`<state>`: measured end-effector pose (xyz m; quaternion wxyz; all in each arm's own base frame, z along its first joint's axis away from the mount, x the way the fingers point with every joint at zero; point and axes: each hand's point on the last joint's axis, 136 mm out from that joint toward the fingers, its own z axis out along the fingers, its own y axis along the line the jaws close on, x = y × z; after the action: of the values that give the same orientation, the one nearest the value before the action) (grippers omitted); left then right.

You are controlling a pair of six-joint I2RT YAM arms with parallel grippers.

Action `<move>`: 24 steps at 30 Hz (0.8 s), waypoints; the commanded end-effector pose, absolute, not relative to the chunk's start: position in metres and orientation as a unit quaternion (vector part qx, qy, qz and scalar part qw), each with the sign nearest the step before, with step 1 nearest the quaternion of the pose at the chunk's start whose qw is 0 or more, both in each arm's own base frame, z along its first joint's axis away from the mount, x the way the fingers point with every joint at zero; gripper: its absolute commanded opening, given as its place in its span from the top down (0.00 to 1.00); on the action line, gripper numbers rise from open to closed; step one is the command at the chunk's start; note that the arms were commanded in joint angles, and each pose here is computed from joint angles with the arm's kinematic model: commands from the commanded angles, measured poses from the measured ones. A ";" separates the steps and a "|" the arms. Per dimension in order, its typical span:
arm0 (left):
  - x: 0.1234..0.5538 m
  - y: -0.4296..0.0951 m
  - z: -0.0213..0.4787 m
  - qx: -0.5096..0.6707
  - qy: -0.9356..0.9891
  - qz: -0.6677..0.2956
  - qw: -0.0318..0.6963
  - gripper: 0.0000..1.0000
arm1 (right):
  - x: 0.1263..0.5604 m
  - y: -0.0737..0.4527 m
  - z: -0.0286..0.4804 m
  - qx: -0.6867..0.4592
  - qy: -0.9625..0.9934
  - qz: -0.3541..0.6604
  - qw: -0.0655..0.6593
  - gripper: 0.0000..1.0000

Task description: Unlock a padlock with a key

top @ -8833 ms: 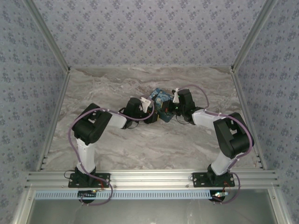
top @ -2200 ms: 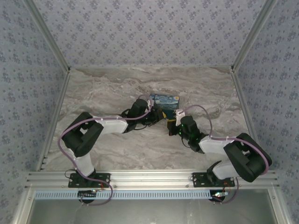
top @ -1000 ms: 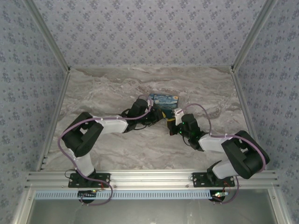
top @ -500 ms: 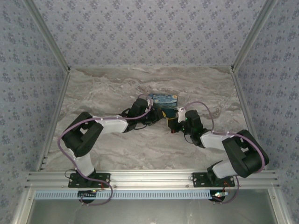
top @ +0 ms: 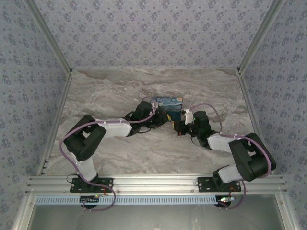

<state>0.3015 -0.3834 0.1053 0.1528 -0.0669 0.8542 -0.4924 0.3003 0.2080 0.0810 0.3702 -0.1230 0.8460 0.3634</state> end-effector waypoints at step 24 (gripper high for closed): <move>0.282 -0.392 0.103 -0.024 0.857 -0.500 0.122 0.83 | 0.310 0.221 0.115 -0.132 0.819 0.422 0.366 1.00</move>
<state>0.3005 -0.3838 0.1054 0.1519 -0.0617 0.8543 -0.4932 0.2969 0.2095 0.0827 0.3461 -0.1157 0.8462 0.3883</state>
